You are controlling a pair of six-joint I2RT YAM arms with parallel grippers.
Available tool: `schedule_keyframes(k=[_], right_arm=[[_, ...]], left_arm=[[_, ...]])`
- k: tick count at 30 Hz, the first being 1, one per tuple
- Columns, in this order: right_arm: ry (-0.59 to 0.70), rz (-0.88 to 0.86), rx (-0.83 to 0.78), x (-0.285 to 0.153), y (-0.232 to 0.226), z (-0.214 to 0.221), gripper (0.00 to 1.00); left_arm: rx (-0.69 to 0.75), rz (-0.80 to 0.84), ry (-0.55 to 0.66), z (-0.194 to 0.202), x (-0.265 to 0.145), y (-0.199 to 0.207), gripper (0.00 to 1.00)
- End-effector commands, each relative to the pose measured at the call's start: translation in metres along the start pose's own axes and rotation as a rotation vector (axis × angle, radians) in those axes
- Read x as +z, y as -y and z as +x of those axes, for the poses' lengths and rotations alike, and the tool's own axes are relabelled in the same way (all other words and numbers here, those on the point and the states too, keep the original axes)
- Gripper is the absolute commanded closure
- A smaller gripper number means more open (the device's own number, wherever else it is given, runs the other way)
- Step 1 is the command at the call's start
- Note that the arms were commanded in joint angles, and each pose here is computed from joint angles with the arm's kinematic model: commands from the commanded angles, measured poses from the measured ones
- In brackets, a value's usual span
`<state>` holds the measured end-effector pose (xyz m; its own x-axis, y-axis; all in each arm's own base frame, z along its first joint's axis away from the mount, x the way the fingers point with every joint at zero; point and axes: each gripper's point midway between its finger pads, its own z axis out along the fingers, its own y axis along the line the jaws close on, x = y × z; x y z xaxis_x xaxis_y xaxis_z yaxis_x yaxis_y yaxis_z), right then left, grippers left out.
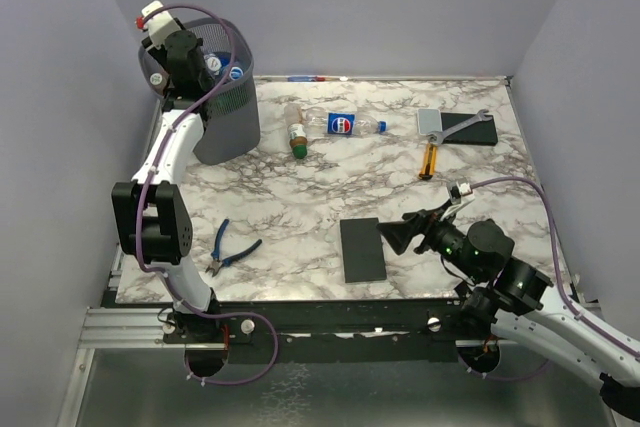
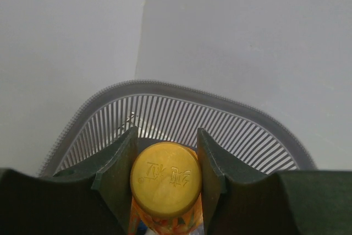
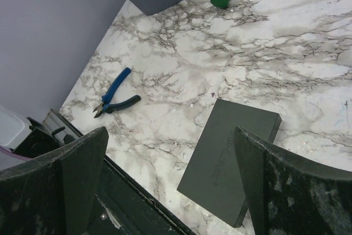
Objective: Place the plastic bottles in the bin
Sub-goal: Place the plastic bottle in the trash bin.
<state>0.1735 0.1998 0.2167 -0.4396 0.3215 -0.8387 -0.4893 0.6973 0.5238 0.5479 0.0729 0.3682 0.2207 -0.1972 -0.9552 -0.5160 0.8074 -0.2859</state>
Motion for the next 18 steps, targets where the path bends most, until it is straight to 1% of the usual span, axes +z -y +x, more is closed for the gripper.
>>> schedule_keyframes(k=[1, 3, 5, 7, 8, 9, 10, 12, 15, 16, 17, 18], right_arm=[[-0.006, 0.049, -0.002, 0.001, 0.012, 0.006, 0.01], [-0.016, 0.055, -0.005, 0.001, 0.012, 0.007, 0.01], [-0.02, 0.058, -0.004, 0.001, 0.013, 0.009, 0.01], [-0.025, 0.057, 0.001, 0.001, 0.013, 0.01, 0.01], [-0.028, 0.054, 0.005, 0.002, 0.012, 0.01, 0.01], [-0.032, 0.051, 0.009, 0.002, 0.011, 0.011, 0.01], [-0.035, 0.049, 0.014, 0.002, 0.011, 0.012, 0.01], [-0.041, 0.044, 0.02, 0.002, 0.009, 0.013, 0.01], [-0.045, 0.042, 0.021, 0.001, 0.008, 0.011, 0.01], [-0.043, 0.043, 0.02, 0.0, 0.007, 0.01, 0.01], [-0.042, 0.043, 0.019, 0.0, 0.007, 0.009, 0.01], [-0.039, 0.043, 0.017, 0.0, 0.007, 0.008, 0.01]], left_arm=[[0.145, -0.075, -0.083, 0.032, -0.004, -0.021, 1.0], [0.191, -0.083, -0.107, 0.042, -0.005, -0.026, 1.0], [0.209, -0.067, -0.127, 0.051, -0.007, -0.027, 0.99], [0.211, -0.05, -0.153, 0.061, -0.008, -0.026, 0.95], [0.211, -0.038, -0.164, 0.065, -0.009, -0.024, 0.91], [0.21, -0.027, -0.177, 0.069, -0.009, -0.023, 0.85], [0.201, -0.019, -0.184, 0.072, -0.01, -0.022, 0.74], [0.178, -0.008, -0.184, 0.07, -0.011, -0.019, 0.47], [0.119, 0.002, -0.143, 0.045, -0.012, -0.01, 0.25], [0.099, 0.006, -0.124, 0.033, -0.012, -0.007, 0.16], [0.074, 0.015, -0.098, 0.017, -0.013, -0.002, 0.05], [0.051, 0.026, -0.07, 0.0, -0.014, 0.004, 0.01]])
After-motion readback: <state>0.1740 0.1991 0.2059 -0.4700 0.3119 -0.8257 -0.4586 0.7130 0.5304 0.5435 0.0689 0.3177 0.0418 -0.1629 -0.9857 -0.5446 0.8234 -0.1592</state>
